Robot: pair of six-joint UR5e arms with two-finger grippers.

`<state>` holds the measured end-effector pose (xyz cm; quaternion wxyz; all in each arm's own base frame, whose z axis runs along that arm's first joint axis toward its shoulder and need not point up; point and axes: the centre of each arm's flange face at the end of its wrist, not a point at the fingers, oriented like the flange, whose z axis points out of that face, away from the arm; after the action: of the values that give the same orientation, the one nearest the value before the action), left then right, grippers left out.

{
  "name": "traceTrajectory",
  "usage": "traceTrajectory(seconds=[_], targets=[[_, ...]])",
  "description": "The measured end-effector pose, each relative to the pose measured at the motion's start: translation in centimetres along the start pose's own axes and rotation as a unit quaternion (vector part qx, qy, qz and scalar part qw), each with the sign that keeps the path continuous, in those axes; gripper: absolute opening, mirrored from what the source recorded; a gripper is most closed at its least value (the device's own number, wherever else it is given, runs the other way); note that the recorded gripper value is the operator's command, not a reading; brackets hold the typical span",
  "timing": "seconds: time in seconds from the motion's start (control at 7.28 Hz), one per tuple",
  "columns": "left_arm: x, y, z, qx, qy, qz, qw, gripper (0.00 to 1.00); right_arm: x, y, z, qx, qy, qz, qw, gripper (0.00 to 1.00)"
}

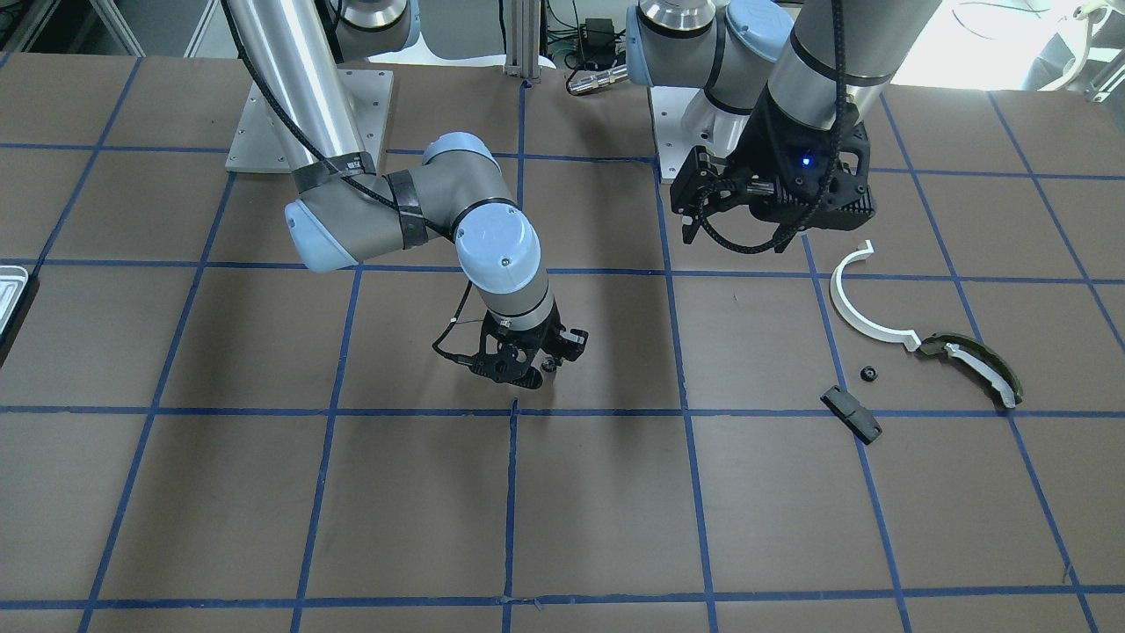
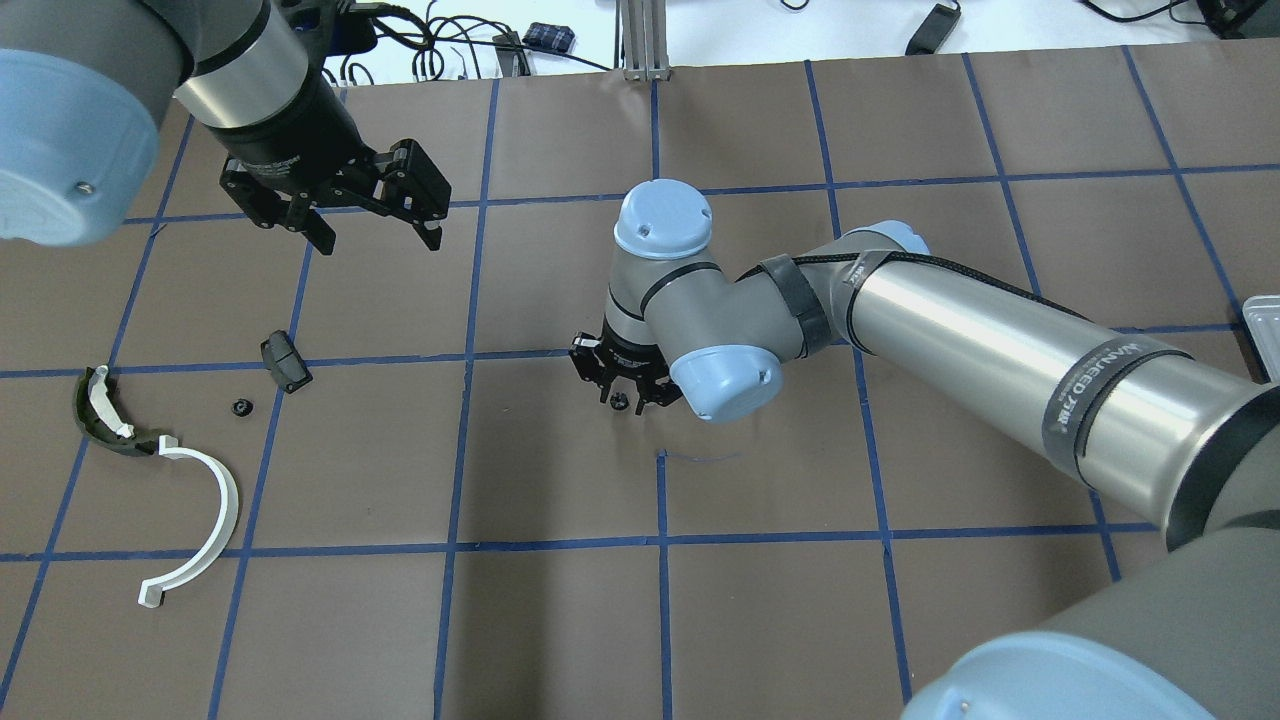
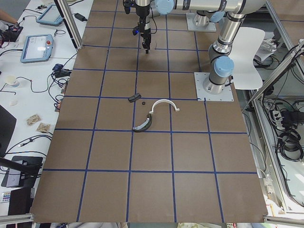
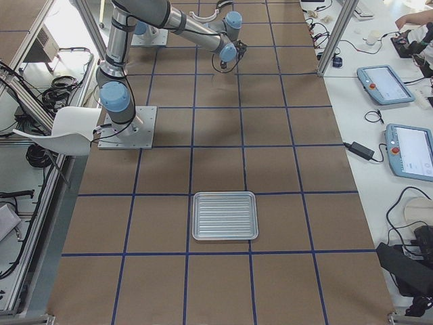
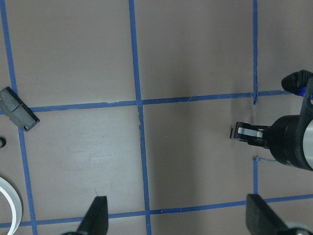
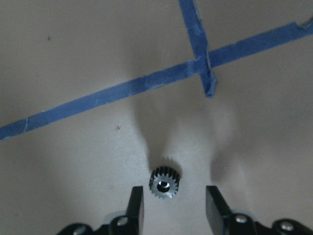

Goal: Place bearing gear from tray to pile

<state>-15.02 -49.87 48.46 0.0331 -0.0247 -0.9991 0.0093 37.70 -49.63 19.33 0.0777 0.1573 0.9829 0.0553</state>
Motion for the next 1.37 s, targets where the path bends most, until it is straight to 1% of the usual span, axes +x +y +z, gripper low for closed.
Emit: traceTrajectory(seconds=[0.14,0.27,0.41,0.55,0.69,0.82,0.96,1.1,1.24,1.37], targets=[[0.0,-0.1,0.1,-0.001,0.000,0.000,1.0000,1.00,0.9,-1.1,-2.0,0.021,0.007,-0.004,0.9997,1.00],[0.0,-0.2,0.4,-0.004,0.000,0.000,1.0000,1.00,2.9,-3.1,-5.4,0.040,0.008,-0.005,0.9992,1.00],[0.0,-0.5,1.0,-0.010,0.001,0.000,1.0000,1.00,6.4,-5.8,-9.6,0.051,0.007,-0.004,0.9986,1.00],[0.5,-0.9,2.5,-0.023,0.003,0.000,0.9997,1.00,11.3,-8.4,-14.3,0.051,0.013,-0.011,0.9985,1.00],[2.0,-1.1,5.2,-0.039,0.003,0.003,0.9992,1.00,16.0,-10.1,-19.2,0.045,0.019,-0.020,0.9986,1.00],[4.5,-1.1,8.9,-0.043,0.001,0.006,0.9990,1.00,19.7,-10.5,-23.9,0.035,0.027,-0.039,0.9983,1.00],[6.8,-1.4,13.4,-0.041,-0.002,0.002,0.9991,1.00,22.0,-10.0,-27.8,0.026,0.050,-0.062,0.9965,1.00],[8.9,-1.5,18.3,-0.042,-0.004,-0.006,0.9991,1.00,23.2,-8.9,-30.9,0.030,0.079,-0.075,0.9936,1.00],[10.6,-1.7,22.4,-0.039,-0.005,-0.012,0.9992,1.00,23.9,-7.8,-32.5,0.036,0.092,-0.076,0.9921,1.00],[12.1,-2.1,26.1,-0.034,-0.006,-0.017,0.9993,1.00,24.3,-7.2,-32.6,0.035,0.097,-0.077,0.9917,1.00]])
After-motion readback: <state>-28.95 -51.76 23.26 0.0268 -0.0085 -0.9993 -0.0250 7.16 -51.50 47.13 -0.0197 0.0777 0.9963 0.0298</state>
